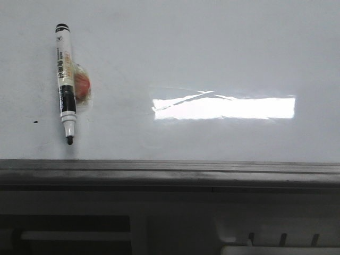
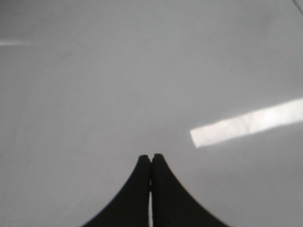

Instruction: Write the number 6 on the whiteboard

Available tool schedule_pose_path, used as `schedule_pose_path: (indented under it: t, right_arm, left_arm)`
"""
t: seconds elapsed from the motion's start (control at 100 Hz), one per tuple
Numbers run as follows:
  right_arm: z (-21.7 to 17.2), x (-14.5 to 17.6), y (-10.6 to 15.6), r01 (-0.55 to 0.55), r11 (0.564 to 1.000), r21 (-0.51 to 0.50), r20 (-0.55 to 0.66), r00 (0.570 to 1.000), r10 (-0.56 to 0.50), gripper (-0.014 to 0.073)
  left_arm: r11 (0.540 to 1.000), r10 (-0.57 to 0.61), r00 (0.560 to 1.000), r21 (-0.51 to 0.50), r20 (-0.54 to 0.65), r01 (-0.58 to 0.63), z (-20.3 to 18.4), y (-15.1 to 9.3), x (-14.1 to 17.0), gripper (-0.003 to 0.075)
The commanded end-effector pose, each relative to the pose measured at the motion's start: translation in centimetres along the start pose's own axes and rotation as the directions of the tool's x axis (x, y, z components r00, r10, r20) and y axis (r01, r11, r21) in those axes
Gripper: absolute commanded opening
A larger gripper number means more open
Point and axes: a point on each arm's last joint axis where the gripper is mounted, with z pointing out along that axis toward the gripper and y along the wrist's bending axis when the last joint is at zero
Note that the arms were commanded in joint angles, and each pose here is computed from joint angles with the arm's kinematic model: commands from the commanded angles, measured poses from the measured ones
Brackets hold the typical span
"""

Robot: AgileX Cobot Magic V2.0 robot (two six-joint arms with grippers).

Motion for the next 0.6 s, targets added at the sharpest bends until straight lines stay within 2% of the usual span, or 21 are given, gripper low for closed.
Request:
schedule_pose_path:
  t: [0.0, 0.16, 0.28, 0.38, 0.47, 0.59]
  right_arm:
    - [-0.2, -0.8, 0.4, -0.111, 0.994, -0.004, 0.001, 0.994, 0.111, -0.0064]
    - [-0.7, -2.8, 2.3, -0.100, 0.995, -0.018, -0.180, 0.979, 0.096, -0.0064]
    - [-0.9, -4.8, 3.6, -0.047, 0.998, -0.040, -0.244, 0.969, 0.036, -0.0064]
    - [-0.7, -6.6, 4.6, 0.043, 0.996, -0.072, -0.268, 0.962, -0.061, -0.0064]
    - [-0.4, -8.0, 5.4, 0.073, 0.994, -0.085, -0.307, 0.947, -0.096, -0.0052]
    - [0.3, -9.0, 6.1, 0.076, 0.994, -0.084, -0.390, 0.915, -0.103, 0.0059]
  left_arm:
    - [1.000, -0.009, 0.999, 0.000, 0.045, 0.009, -0.1, 0.5, 0.0, -0.0019]
    - [0.985, 0.165, 0.985, 0.034, 0.049, -0.167, -0.5, -1.4, -1.1, -0.0019]
    - [0.950, 0.308, 0.951, 0.047, 0.009, -0.308, -0.5, -3.5, -2.1, -0.0019]
    - [0.898, 0.439, 0.898, 0.044, -0.043, -0.437, -0.2, -5.5, -3.4, -0.0019]
    - [0.845, 0.534, 0.836, 0.039, -0.123, -0.534, 0.4, -7.2, -4.5, -0.0019]
    - [0.786, 0.602, 0.748, 0.042, -0.280, -0.616, 1.8, -8.7, -5.7, -0.0019]
